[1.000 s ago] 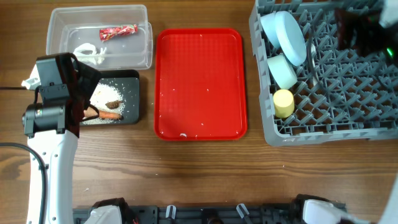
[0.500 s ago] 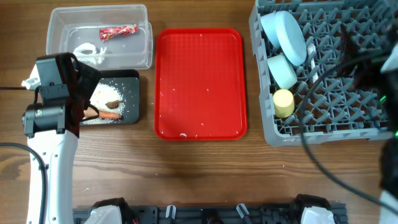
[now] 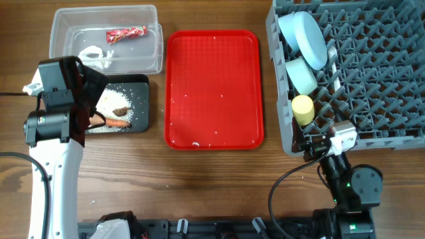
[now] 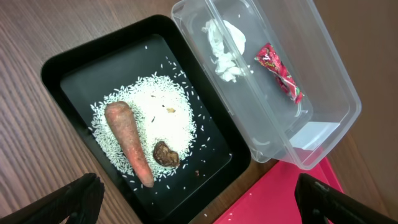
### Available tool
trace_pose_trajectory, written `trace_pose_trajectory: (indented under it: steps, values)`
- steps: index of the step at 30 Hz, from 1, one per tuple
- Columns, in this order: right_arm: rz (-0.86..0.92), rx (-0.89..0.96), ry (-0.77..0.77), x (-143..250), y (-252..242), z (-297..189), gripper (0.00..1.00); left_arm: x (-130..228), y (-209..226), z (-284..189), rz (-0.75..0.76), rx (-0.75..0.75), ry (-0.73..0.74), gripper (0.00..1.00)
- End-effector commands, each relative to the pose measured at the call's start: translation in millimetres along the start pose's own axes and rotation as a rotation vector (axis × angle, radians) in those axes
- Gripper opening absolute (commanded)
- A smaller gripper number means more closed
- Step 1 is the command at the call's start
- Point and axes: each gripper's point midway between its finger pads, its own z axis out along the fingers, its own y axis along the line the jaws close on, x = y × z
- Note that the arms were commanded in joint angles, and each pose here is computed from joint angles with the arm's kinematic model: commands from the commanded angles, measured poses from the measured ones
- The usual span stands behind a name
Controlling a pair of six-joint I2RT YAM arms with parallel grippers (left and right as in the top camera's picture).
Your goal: Sort waste into correct bins and load items into the dishwasher rack
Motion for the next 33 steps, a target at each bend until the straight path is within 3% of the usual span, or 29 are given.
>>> trace_pose_trajectory:
  steps: [1, 12, 33]
  values:
    - [0.01, -0.01, -0.022, 16, 5, -4, 1.0, -5, -4, -5, 0.006, 0.012, -0.017, 1.0]
    - [0.006, -0.013, -0.02, 42, 8, -6, 1.0, -5, -4, -5, 0.006, 0.012, -0.016, 1.0]
    - [0.006, -0.008, -0.034, 39, 7, -7, 1.0, -4, -2, -5, 0.008, 0.005, -0.012, 1.0]
